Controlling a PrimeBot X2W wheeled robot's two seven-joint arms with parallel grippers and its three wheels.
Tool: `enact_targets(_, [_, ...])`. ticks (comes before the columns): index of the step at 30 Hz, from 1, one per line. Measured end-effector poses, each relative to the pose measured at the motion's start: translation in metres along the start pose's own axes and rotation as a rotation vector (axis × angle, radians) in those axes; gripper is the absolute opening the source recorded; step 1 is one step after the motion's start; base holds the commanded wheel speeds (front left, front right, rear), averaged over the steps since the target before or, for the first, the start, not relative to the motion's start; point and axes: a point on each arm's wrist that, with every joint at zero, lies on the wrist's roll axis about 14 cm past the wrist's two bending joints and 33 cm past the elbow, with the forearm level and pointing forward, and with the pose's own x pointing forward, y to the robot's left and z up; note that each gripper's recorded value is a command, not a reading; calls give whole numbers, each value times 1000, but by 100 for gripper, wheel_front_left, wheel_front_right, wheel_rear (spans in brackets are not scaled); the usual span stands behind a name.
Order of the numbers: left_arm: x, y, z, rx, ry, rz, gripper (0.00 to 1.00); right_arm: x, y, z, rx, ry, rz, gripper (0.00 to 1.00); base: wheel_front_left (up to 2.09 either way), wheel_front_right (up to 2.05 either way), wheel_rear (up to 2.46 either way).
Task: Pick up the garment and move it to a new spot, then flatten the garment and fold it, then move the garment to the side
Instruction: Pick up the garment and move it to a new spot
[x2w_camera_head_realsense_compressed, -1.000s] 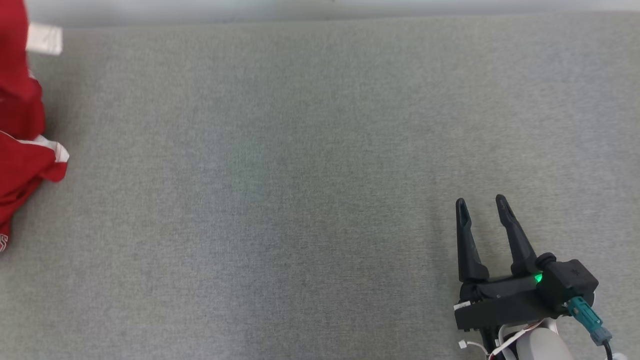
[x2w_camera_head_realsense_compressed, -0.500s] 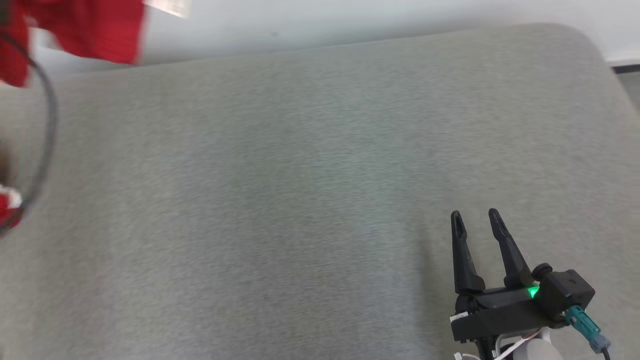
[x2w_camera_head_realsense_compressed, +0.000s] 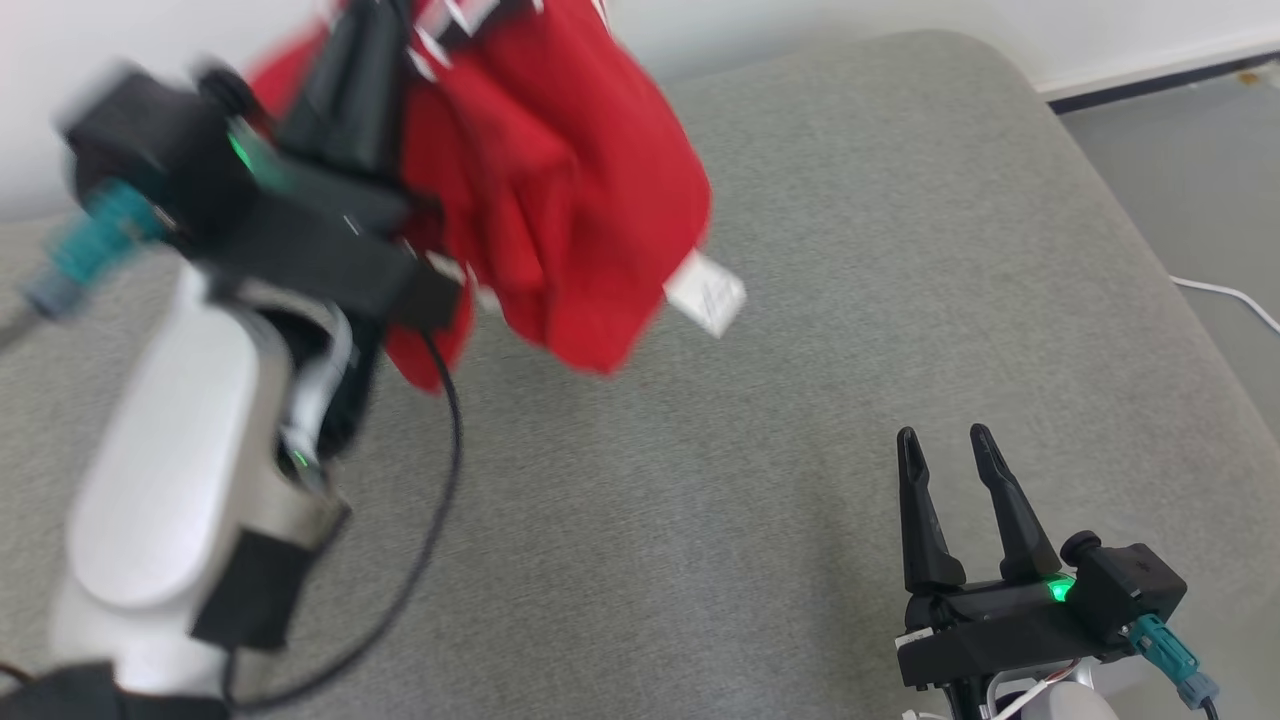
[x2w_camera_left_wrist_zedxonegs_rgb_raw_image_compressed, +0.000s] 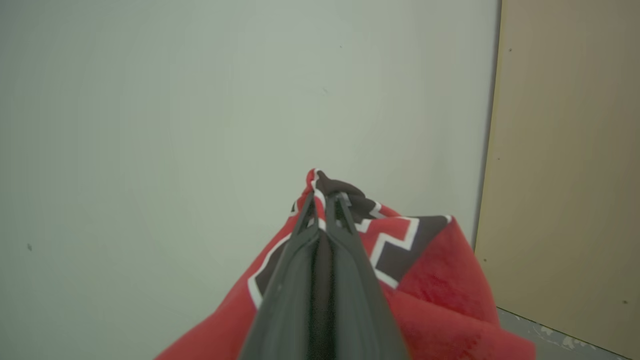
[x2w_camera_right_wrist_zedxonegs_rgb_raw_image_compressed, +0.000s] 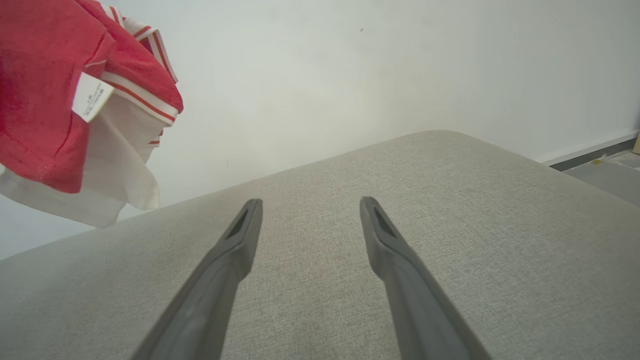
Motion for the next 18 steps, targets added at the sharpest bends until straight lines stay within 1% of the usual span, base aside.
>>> enact_targets(3, [-15,-14,-40,-73,83,2,0,-4,-6,2,-2,-2,-17,100,0,0,0])
enact_targets(4, [-22,-14,-53,-107,109,23,0,-5,-7,2,-3,-3,-22,100,0,0,0])
enact_targets(10, [-81,-16,-144,-186,345,106,0,-8,-12,1,-7,4,-37,100,0,0,0])
enact_targets(13, [-110,-26,-179,-212,458,111,0,-8,-11,0,-5,7,-34,100,0,0,0])
enact_targets(14, [-118,-31,-188,-201,493,99,0,-8,-10,0,-5,8,-31,100,0,0,0])
enact_targets(17, [-129,-39,-200,-205,533,92,0,-7,-7,-1,-3,9,-23,100,0,0,0])
enact_targets(18, [-133,-44,-203,-182,545,77,17,-7,-4,0,-1,5,-14,100,0,0,0])
